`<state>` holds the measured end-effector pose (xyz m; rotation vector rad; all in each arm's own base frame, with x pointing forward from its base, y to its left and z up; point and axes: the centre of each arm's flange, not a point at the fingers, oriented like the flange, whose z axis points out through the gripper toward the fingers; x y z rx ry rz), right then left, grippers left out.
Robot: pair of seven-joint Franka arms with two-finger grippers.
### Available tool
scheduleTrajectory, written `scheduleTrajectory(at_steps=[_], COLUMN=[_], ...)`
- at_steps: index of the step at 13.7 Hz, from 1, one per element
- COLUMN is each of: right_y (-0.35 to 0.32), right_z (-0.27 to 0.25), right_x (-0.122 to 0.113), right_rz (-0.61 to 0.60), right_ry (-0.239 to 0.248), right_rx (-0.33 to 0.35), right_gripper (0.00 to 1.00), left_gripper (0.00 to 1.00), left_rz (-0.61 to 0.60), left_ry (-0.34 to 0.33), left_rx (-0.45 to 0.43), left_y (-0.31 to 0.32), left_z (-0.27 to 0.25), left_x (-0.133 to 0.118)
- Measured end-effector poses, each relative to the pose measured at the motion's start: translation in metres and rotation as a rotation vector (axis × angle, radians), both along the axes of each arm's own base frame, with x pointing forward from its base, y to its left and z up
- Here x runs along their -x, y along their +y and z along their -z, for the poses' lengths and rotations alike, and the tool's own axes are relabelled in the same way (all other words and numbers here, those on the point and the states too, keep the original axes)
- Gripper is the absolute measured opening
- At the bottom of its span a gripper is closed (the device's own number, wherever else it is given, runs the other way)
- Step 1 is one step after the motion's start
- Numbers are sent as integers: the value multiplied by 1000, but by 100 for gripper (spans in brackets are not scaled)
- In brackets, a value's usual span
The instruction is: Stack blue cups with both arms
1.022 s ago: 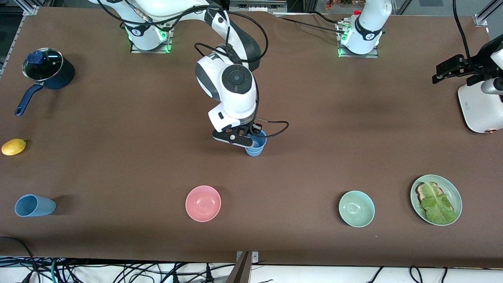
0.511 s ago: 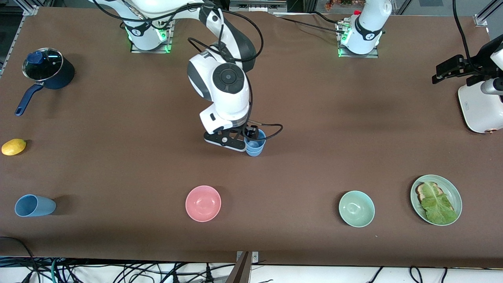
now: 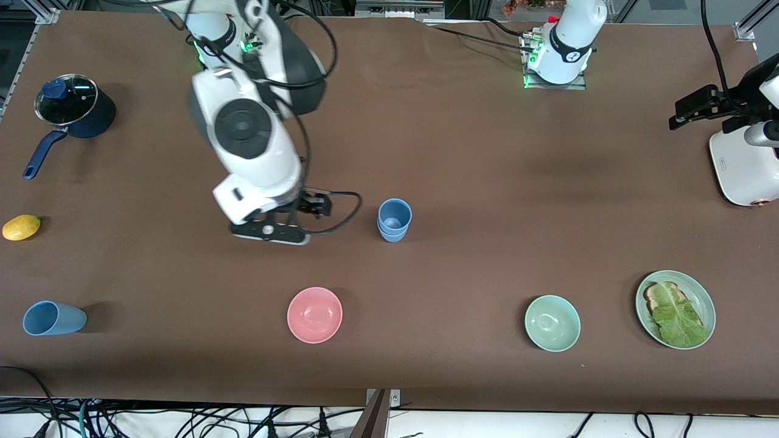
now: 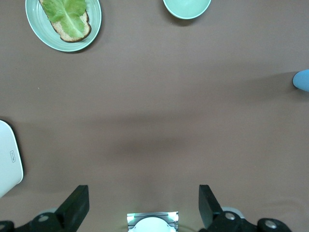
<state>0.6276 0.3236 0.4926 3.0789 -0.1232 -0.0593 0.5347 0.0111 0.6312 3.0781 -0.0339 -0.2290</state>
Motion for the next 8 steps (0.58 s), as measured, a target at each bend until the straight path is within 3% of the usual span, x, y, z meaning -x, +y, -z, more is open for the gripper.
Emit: scheduleTrajectory(at_steps=[4,8], right_y=[-87,-178], right_z=[-69,-109], right_x=[8,25], right_rz=[-46,-81], right_ry=[42,49], right_rx=[-18,-50], right_gripper=[100,100], left_gripper=[100,100], left_rz=[0,1], left_ry=[0,0], left_rx=[0,0], left_y=[0,0], left_z=[0,0], left_x=[0,0])
